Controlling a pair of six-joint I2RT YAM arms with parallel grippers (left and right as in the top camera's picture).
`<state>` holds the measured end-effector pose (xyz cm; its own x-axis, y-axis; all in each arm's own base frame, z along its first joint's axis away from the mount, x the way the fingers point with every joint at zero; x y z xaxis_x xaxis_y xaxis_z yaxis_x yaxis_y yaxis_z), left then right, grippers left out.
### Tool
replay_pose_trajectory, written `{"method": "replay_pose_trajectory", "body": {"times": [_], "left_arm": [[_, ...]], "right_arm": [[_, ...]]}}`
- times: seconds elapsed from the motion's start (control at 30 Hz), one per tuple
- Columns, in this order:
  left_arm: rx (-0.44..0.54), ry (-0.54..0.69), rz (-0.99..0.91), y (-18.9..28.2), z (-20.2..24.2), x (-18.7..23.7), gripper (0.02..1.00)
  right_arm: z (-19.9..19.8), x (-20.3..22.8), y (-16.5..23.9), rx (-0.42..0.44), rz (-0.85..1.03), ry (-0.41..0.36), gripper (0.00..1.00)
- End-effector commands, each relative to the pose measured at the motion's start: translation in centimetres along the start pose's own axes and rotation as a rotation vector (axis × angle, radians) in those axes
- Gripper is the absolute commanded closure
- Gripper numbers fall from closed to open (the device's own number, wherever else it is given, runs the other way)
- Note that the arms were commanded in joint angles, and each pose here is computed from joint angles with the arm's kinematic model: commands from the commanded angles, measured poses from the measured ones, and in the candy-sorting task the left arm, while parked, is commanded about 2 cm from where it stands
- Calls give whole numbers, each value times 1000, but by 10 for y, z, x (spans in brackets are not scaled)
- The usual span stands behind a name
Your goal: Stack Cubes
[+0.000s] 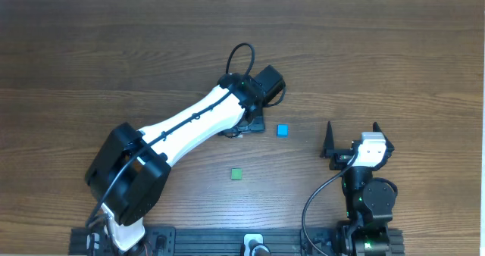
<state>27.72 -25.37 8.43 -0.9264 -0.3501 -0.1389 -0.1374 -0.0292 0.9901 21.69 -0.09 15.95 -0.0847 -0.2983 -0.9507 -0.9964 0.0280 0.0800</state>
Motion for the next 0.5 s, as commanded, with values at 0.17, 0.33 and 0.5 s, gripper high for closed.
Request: {"method": "replay_pose_trajectory", "body": {"times": [0.17,0.33,0.5], "left_arm": [[17,128,-33,-1,15,-37,25],[46,253,-92,4,45,-95,23],[108,325,-190,34,90,-151,23]], "right_arm": [[3,1,0,-14,-3,5,7],[3,1,0,-14,-3,5,9],[3,1,0,-14,-3,5,7]]}}
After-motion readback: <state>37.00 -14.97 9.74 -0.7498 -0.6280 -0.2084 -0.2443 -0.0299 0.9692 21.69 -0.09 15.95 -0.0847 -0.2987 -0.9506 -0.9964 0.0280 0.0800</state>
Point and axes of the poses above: each gripper's point midway between its finger pads, its own y axis back along the fingers, its own z axis along the line the jaws close on, x = y × z, the point moved 3 cm from there along y, back along the fingers, and after that the axes turned 15 degrees about y, right-handed, at the moved point
